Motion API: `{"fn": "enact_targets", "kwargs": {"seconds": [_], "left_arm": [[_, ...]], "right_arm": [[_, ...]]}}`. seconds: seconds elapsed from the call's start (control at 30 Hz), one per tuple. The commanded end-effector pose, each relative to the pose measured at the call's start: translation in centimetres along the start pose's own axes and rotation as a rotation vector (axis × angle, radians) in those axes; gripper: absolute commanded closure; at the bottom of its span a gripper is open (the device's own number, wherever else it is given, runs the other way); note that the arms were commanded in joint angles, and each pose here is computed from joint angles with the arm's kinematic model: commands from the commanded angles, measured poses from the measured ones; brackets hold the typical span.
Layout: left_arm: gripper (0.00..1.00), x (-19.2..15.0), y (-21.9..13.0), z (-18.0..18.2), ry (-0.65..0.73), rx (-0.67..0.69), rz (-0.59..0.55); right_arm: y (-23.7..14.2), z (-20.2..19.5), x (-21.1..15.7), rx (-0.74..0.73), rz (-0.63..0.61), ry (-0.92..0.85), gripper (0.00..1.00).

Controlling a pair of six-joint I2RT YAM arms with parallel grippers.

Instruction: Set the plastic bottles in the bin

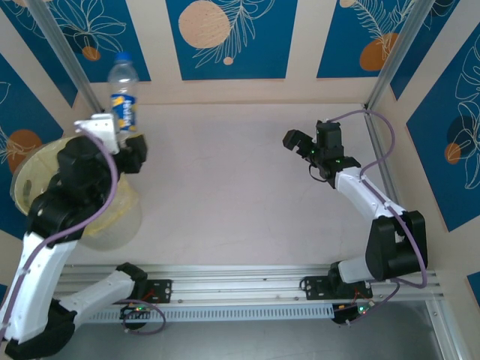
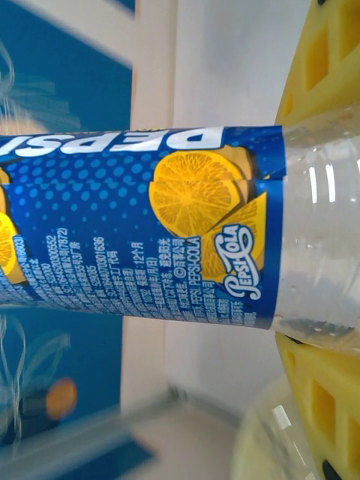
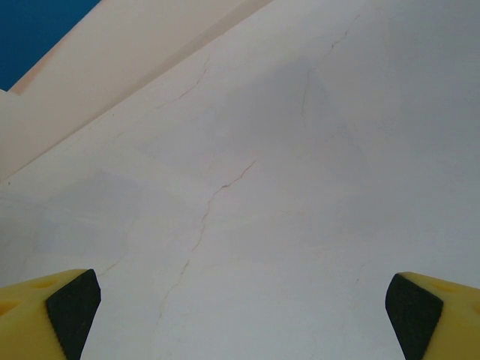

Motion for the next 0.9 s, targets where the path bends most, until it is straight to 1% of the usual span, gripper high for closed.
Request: {"fn": "enact_targets", "kwargs": {"seconds": [0.0, 0.07, 0.1, 0.13, 0.2, 0.27, 0.43, 0.5, 0.53, 0.57, 0.6, 0.63, 0.67, 0.7, 0.77, 0.87], "left_arm": [[0.52, -0.8, -1.2, 5.4, 0.113, 0.389, 0.014], [0.51, -0.2, -2.9, 7.6, 0.133, 0.540, -0.007], [0.51, 0.0, -3.7, 8.3, 0.127, 0.578, -0.014], [0.52, 0.1, -4.3, 8.7, 0.111, 0.588, -0.021], [0.55, -0.2, -5.2, 9.4, 0.058, 0.602, -0.035], [0.55, -1.0, -5.7, 10.3, 0.023, 0.648, -0.035], [0.45, -3.2, -5.5, 11.4, 0.025, 0.739, 0.017], [0.44, -3.5, -5.1, 11.4, 0.028, 0.747, 0.026], [0.41, -3.7, -4.8, 11.3, 0.031, 0.743, 0.033], [0.35, -3.9, -4.5, 11.1, 0.035, 0.734, 0.046], [0.26, -4.1, -4.1, 10.8, 0.034, 0.715, 0.065], [0.20, -4.1, -3.9, 10.5, 0.022, 0.684, 0.078], [0.16, -4.0, -3.8, 10.2, 0.011, 0.651, 0.083], [0.13, -3.8, -3.9, 9.8, -0.005, 0.612, 0.081], [0.01, -3.3, -4.5, 9.7, -0.034, 0.566, 0.051], [0.00, -2.7, -5.2, 9.8, -0.055, 0.535, 0.013]], "right_arm": [[0.8, 0.1, -0.4, 0.028, 0.024, 0.022, 0.00], [0.9, 0.1, -0.4, 0.029, 0.028, 0.020, 0.00], [1.0, 0.0, -0.5, 0.027, 0.031, 0.018, 0.00], [1.0, 0.0, -0.4, 0.025, 0.030, 0.016, 0.00], [1.1, 0.0, -0.5, 0.022, 0.042, 0.006, 0.00], [1.2, 0.0, -0.4, 0.019, 0.050, -0.001, 0.00], [1.5, 0.2, -0.4, 0.027, 0.062, -0.004, 0.00], [1.5, 0.3, -0.3, 0.031, 0.062, -0.003, 0.00], [1.5, 0.3, -0.4, 0.032, 0.065, -0.003, 0.00], [1.6, 0.2, -0.4, 0.032, 0.067, -0.003, 0.00], [1.6, 0.2, -0.4, 0.031, 0.068, -0.004, 0.00], [1.6, 0.2, -0.5, 0.031, 0.070, -0.004, 0.00], [1.6, 0.2, -0.5, 0.030, 0.071, -0.005, 0.00], [1.6, 0.2, -0.6, 0.028, 0.072, -0.007, 0.00], [1.6, 0.1, -0.6, 0.024, 0.075, -0.008, 0.00], [1.7, 0.0, -0.8, 0.019, 0.078, -0.006, 0.00]]}}
Point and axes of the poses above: each hand's point on the last joint's axis, 136 mm out from that joint toward the fingers, its own y axis out along the fingers, its own z axis along the line the jaws close on, x = y × z, the point moved 5 cm from there along -y, back along the fingers, and after that the axes turned 13 degrees about -y, right-handed, at the moved point
